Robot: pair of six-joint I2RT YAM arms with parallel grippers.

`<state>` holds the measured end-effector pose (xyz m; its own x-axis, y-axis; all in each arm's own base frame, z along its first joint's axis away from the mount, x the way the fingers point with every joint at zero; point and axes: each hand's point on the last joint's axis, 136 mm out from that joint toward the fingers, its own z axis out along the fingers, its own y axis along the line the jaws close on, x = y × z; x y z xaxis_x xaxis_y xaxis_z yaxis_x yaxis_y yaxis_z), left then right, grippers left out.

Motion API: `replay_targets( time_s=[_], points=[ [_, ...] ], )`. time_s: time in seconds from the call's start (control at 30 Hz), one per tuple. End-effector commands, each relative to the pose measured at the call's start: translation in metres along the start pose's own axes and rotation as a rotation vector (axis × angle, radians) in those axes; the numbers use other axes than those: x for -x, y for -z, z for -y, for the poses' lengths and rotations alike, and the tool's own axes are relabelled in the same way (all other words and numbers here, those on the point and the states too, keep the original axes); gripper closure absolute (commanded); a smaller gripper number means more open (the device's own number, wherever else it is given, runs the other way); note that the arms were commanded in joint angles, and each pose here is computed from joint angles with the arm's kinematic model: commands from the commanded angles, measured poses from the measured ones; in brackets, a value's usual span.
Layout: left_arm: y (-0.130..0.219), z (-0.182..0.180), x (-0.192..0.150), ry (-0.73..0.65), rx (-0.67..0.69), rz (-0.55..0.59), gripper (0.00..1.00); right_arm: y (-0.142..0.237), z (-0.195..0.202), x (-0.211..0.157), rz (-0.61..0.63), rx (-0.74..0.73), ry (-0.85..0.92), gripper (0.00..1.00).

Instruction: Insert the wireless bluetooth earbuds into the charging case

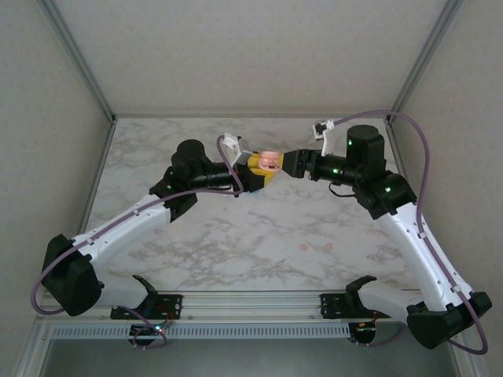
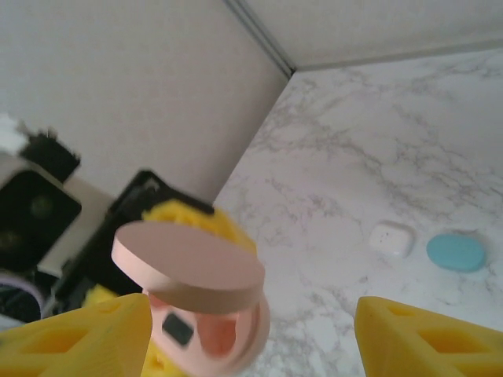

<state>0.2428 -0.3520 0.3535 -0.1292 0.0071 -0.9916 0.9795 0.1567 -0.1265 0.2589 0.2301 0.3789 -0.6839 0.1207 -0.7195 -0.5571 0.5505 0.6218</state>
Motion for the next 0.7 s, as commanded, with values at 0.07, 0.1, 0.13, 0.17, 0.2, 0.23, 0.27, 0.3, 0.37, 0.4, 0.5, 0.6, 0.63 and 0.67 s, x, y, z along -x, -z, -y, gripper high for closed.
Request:
replay_targets(
  time_s=[0.07, 0.1, 0.13, 0.17, 0.2, 0.23, 0.27, 0.3, 0.37, 0.4, 0.5, 0.6, 0.63, 0.67],
  points=[
    [0.009, 0.020, 0.024, -0.066, -0.047, 0.044, 0.84, -0.004, 0.017, 0.018, 0.050, -0.103, -0.078, 0.30],
    [0.009, 0.019, 0.023, -0.066, -0.042, 0.045, 0.84, -0.005, 0.016, 0.018, 0.046, -0.097, -0.082, 0.30],
    [0.009, 0.018, 0.023, -0.066, -0.036, 0.046, 0.84, -0.005, 0.012, 0.019, 0.046, -0.076, -0.082, 0.29],
    [0.009, 0.016, 0.022, -0.064, -0.021, 0.045, 0.84, -0.004, 0.005, 0.021, 0.048, -0.047, -0.083, 0.28],
    [0.010, 0.013, 0.020, -0.062, -0.001, 0.045, 0.84, -0.001, 0.000, 0.022, 0.057, -0.025, -0.084, 0.26],
    [0.010, 0.010, 0.018, -0.059, 0.014, 0.041, 0.83, 0.003, -0.008, 0.025, 0.071, -0.003, -0.083, 0.25],
    [0.010, 0.008, 0.017, -0.058, 0.029, 0.041, 0.83, 0.008, -0.013, 0.027, 0.081, 0.011, -0.077, 0.24],
    [0.011, 0.005, 0.016, -0.053, 0.048, 0.042, 0.83, 0.015, -0.017, 0.029, 0.097, 0.011, -0.067, 0.23],
    [0.011, 0.002, 0.013, -0.047, 0.062, 0.042, 0.83, 0.029, -0.017, 0.031, 0.134, -0.033, -0.064, 0.20],
    [0.011, 0.001, 0.012, -0.043, 0.066, 0.043, 0.82, 0.038, -0.015, 0.031, 0.157, -0.067, -0.058, 0.19],
    [0.012, -0.001, 0.011, -0.040, 0.083, 0.047, 0.83, 0.060, 0.005, 0.023, 0.211, -0.203, -0.065, 0.18],
    [0.014, -0.003, 0.011, -0.040, 0.097, 0.057, 0.82, 0.085, 0.055, 0.002, 0.220, -0.476, -0.144, 0.24],
    [0.015, -0.003, 0.011, -0.041, 0.099, 0.059, 0.83, 0.092, 0.073, -0.009, 0.207, -0.569, -0.176, 0.27],
    [0.015, -0.003, 0.011, -0.040, 0.101, 0.061, 0.82, 0.101, 0.094, -0.023, 0.193, -0.672, -0.227, 0.31]
  ],
)
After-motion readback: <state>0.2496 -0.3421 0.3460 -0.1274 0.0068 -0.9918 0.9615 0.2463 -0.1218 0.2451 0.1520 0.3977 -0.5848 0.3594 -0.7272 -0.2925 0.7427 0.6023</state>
